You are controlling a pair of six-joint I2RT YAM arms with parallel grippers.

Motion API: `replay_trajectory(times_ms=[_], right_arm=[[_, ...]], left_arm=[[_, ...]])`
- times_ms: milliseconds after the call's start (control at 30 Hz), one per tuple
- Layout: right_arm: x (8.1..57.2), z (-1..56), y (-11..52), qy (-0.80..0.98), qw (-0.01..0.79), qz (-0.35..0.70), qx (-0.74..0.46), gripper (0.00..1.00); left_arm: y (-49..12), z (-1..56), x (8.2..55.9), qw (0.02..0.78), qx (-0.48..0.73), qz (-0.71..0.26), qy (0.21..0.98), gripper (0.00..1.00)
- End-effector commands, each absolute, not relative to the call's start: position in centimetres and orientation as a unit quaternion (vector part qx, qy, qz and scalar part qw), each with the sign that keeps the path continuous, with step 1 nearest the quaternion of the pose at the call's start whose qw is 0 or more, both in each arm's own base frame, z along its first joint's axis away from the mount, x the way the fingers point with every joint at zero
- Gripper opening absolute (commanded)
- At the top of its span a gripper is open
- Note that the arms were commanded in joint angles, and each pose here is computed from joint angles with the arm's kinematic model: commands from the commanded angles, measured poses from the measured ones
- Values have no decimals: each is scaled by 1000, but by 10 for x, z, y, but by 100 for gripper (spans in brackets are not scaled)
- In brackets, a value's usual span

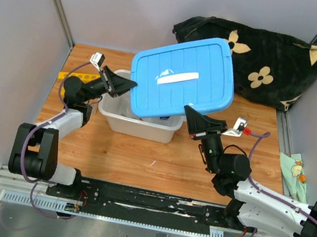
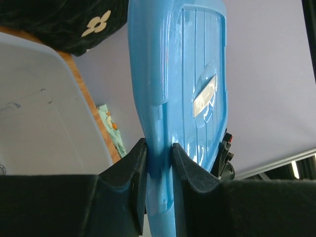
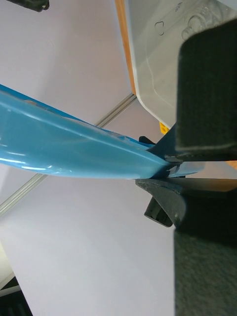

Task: Organize the chemistry lab equipment
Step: Close the lid of the storage box.

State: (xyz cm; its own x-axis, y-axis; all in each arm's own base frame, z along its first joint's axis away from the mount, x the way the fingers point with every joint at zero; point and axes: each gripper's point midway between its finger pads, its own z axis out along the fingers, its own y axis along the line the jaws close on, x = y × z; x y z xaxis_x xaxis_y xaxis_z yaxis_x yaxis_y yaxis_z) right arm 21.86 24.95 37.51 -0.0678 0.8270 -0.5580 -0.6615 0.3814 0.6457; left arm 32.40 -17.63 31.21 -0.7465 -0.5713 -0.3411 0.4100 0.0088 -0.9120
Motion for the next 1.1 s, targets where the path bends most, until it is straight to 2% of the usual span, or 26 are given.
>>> replay_trajectory(times_ms=[0,200,267,600,1067], right_arm=[[210,391,246,464,674,568,89,6],[211,381,243,494,671,547,84,40],[210,377,240,501,670,541,83,47],[208,342,215,529,674,506,99,50],[204,322,187,539,691,468,107,52]], left_arm=[[-178,316,312,363,-28,-703,611,20],[-166,316,311,364,-27,-698,616,2],[-158,315,312,363,-35,-696,619,0],[-122,297,331,348,-93,-646,673,0],[-95,260,363,326,-143,-591,724,0]])
